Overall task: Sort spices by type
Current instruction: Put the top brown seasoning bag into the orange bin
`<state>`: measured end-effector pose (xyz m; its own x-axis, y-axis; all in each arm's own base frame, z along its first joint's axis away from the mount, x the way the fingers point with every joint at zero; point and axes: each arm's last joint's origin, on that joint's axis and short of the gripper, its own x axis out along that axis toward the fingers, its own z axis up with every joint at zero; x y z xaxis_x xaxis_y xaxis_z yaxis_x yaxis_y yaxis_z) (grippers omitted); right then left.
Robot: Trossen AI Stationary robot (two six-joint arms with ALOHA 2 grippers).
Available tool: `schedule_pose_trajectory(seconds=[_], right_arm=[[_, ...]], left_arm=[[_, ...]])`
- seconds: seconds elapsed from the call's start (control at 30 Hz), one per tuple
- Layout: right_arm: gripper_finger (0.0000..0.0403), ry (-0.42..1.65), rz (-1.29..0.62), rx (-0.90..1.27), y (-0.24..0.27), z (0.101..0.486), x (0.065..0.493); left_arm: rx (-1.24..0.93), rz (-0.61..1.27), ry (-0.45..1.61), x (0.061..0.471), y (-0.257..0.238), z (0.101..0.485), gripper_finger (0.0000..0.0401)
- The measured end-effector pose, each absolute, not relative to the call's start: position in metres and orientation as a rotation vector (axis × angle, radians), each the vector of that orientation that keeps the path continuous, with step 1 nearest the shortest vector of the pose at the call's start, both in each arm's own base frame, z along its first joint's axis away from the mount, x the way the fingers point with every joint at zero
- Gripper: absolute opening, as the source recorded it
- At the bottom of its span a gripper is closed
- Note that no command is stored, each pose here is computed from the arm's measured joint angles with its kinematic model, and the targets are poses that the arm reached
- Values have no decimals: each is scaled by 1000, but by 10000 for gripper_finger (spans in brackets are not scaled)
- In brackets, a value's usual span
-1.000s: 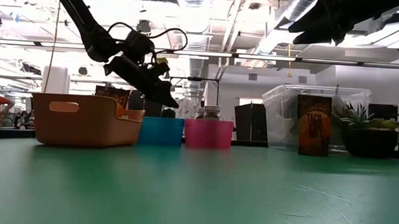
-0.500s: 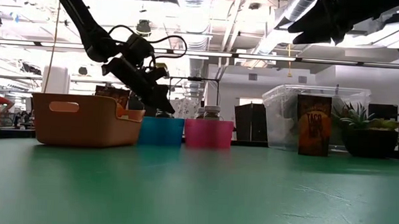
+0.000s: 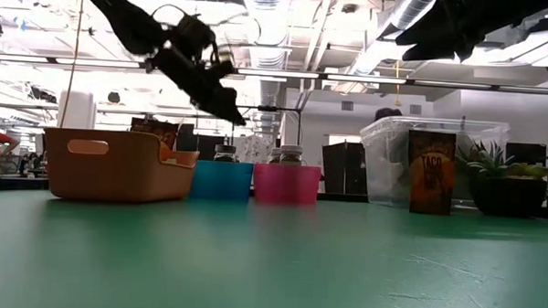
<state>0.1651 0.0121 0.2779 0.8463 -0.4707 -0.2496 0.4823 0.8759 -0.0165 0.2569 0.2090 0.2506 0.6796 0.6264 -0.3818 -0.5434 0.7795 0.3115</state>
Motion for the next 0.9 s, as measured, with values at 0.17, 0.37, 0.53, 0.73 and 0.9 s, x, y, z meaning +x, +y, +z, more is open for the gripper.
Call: schedule_pose_trajectory(seconds=[0.17, 0.37, 0.53, 0.73, 0.9], right_arm=[[302, 275, -564, 39, 11, 274, 166], [302, 377, -593, 12, 13, 271, 176], [302, 606, -622, -47, 11, 275, 191], [302, 973, -526, -79, 0, 272, 202], [302, 1121, -473, -107, -13, 265, 207]], left_arm=[[256, 493, 451, 265, 161, 277, 307], [242, 305, 452, 277, 103, 273, 298], [233, 173, 512, 276, 67, 257, 298], [257, 120, 466, 265, 45, 242, 297], [240, 166, 421, 252, 41, 234, 297]])
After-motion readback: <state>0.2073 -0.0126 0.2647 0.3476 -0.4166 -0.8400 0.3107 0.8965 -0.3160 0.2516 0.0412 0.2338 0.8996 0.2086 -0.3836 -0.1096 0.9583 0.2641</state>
